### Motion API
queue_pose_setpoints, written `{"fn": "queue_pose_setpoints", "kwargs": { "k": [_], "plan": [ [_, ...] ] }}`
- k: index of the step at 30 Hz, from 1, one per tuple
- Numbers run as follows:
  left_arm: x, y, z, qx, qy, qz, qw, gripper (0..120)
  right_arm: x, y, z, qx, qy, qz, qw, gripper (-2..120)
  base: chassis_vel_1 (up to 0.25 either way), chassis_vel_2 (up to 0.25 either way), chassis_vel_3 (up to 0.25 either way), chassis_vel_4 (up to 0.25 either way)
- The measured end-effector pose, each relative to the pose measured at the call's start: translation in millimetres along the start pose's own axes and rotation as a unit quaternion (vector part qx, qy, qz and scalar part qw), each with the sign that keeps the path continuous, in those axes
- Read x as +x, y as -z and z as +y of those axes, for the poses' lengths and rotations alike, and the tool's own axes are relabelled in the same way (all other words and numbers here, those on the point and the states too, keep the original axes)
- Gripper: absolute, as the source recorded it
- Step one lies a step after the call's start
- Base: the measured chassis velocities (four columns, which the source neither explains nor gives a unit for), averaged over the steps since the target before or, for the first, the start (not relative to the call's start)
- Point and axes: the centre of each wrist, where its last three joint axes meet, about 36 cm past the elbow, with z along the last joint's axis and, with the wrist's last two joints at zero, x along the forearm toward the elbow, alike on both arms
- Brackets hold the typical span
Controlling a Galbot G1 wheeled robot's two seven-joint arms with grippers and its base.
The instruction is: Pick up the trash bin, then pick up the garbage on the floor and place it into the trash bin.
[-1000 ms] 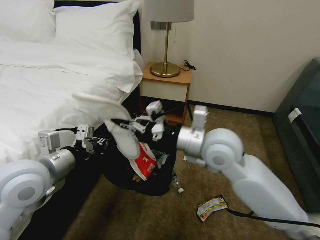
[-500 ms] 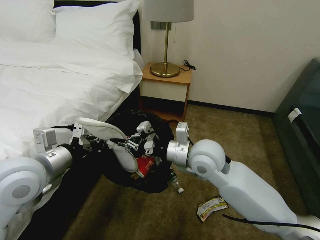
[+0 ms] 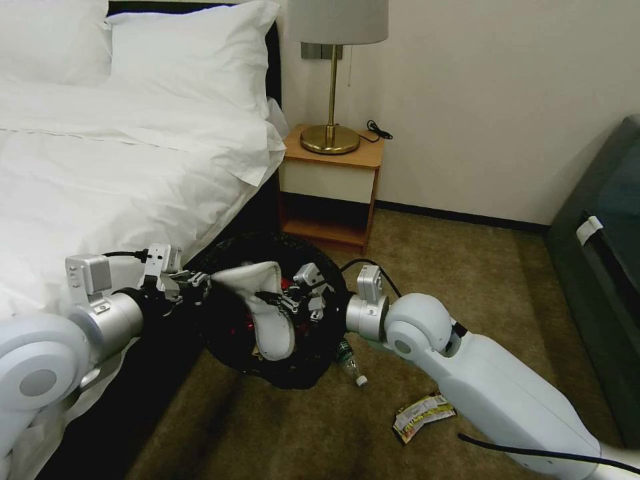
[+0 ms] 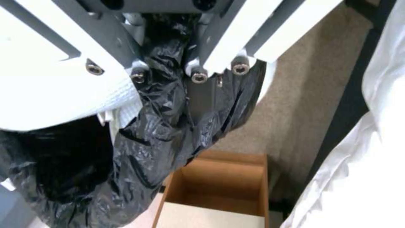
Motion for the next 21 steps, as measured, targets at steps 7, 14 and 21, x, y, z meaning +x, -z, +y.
{"fn": "queue_pose_setpoints", "kwargs": {
  "k": [7,14,21],
  "plan": [
    [0.1,-2.3,-1.1,0.003,-0.002,0.002,1.0000,1,4.2,6.5,-4.1,0.001,-0.009,-0.006,1.000,2,0.000,0.000,0.000,0.000],
    [-0.4,-1.8,-1.8,0.003,-0.005,0.000,1.0000,1,5.9,2.9,-5.7,0.000,-0.028,0.003,1.000,5,0.000,0.000,0.000,0.000],
    [-0.1,-3.0,-1.5,0.005,-0.007,0.001,1.0000,1,9.3,9.3,-4.8,-0.012,-0.048,-0.007,0.999,29,0.000,0.000,0.000,0.000]
  ]
}}
